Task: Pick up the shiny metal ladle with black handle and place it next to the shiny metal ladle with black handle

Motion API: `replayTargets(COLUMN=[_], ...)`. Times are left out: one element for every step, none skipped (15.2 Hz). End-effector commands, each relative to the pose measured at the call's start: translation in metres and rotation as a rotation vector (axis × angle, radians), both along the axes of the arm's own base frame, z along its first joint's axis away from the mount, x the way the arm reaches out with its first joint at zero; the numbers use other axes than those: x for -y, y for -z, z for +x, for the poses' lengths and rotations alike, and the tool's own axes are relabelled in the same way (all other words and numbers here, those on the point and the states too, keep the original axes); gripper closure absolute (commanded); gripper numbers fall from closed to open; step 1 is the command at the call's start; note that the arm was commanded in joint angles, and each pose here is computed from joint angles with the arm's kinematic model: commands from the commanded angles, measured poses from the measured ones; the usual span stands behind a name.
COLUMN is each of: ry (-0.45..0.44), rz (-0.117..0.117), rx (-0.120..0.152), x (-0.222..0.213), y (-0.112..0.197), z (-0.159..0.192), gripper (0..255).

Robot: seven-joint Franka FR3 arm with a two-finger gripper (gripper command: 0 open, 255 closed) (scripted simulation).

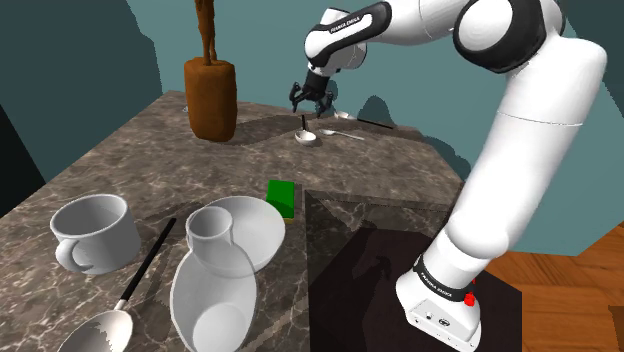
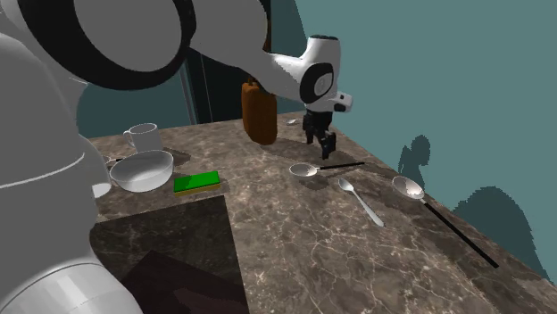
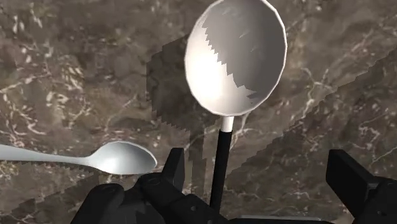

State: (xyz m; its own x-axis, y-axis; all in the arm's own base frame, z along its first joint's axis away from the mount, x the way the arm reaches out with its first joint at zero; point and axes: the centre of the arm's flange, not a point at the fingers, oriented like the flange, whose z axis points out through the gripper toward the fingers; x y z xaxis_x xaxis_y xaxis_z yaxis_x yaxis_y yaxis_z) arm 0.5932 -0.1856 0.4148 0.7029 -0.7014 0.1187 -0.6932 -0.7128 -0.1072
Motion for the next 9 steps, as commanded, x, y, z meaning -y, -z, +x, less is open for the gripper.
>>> replayTargets(ry=[0.039, 0.058, 0.077, 0.096, 0.104, 0.104, 0.104, 0.104, 0.104], rz=[-0.001, -0.002, -0.002, -0.002, -0.002, -0.002, -0.002, -0.002, -0.002], rx=[-0.005, -0.008, -0.011, -0.014, -0.015, -0.015, -0.015, -0.015, -0.015], x=[0.015, 0.024, 0.033, 0.042, 0.046, 0.046, 0.046, 0.046, 0.046], y=[0.016, 0.024, 0.031, 0.039, 0.042, 0.047, 0.053, 0.058, 0.063], z=[0.013, 0.019, 0.024, 0.030, 0.032, 0.033, 0.034, 0.034, 0.035], gripper=[0, 0, 0, 0, 0, 0, 0, 0, 0])
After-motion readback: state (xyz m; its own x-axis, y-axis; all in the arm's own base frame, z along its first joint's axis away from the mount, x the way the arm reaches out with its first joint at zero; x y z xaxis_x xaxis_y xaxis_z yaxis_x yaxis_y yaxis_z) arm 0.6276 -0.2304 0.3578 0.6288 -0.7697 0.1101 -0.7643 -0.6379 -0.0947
